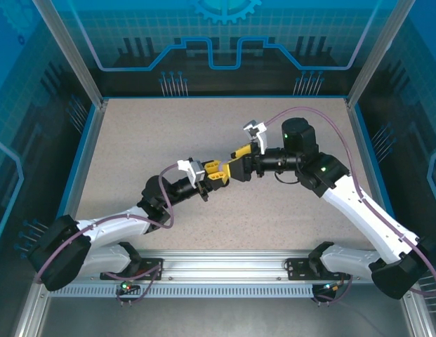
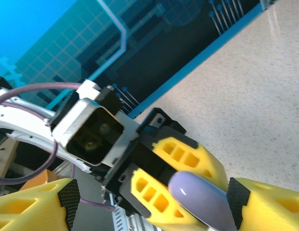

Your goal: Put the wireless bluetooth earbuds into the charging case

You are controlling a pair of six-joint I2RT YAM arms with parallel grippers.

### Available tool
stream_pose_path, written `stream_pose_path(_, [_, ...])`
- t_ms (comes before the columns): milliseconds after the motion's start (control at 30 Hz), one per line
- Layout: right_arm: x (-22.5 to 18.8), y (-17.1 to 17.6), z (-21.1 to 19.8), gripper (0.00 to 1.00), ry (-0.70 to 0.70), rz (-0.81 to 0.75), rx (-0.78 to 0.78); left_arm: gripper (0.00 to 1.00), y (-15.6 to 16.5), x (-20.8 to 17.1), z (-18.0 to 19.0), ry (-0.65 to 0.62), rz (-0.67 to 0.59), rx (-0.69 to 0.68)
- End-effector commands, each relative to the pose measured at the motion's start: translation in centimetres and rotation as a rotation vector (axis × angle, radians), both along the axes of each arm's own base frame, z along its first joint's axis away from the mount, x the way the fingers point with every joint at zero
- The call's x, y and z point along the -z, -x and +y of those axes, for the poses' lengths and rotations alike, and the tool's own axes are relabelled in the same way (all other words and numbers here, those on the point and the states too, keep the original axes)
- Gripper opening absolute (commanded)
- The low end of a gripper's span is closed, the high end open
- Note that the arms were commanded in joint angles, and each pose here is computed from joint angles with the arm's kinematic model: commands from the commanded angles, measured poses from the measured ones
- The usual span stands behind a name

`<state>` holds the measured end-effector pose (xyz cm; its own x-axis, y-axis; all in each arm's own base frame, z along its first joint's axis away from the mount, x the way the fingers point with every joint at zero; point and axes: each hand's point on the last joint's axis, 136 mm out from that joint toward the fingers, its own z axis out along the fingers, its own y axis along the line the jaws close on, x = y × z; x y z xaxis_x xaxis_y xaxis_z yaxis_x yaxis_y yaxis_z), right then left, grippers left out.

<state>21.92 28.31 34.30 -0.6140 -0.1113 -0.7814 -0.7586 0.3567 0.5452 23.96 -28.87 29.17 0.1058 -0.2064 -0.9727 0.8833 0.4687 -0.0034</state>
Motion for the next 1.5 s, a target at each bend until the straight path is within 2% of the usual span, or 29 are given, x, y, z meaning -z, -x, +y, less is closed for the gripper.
stream_pose_path(0, [0.7, -0.7, -1.8, 0.84, 0.102, -0.034, 0.114, 0.00, 0.2, -0.1, 0.1, 0.005, 0.001, -0.002])
stream_pose_path(67, [1.5, -1.8, -3.6, 0.86, 0.174, -0.047, 0.233, 0.00, 0.2, 0.2, 0.4, -0.002, 0.016, -0.011])
stream_pose_path(200, [3.7, -3.6, -8.4, 0.98, 0.316, -0.046, 0.500, 0.00, 0.1, 1.6, 1.0, -0.022, 0.087, -0.039])
stream_pose_path(433, [7.3, -4.0, -12.3, 1.00, 0.320, 0.031, 0.665, 0.00, -0.8, 6.1, 3.2, -0.120, 0.310, -0.167])
stream_pose_path(633, [9.6, -4.1, -13.3, 1.00, 0.315, 0.101, 0.707, 0.00, -2.5, 10.5, 5.4, -0.214, 0.576, -0.260])
stream_pose_path(833, [10.3, -4.1, -13.0, 1.00, 0.315, 0.122, 0.688, 0.00, -4.7, 14.7, 7.9, -0.195, 0.888, -0.290])
stream_pose_path(1000, [10.6, -4.0, -13.0, 1.00, 0.323, 0.129, 0.687, 0.00, -5.2, 18.3, 7.9, -0.301, 1.089, -0.295])
stream_pose_path(1200, [11.1, -3.9, -13.1, 1.00, 0.332, 0.139, 0.684, 0.01, -5.6, 21.7, 7.8, -0.384, 1.229, -0.320])
stream_pose_path(1467, [11.4, -3.7, -13.4, 1.00, 0.349, 0.143, 0.684, 0.08, -5.8, 24.5, 7.7, -0.428, 1.317, -0.338])
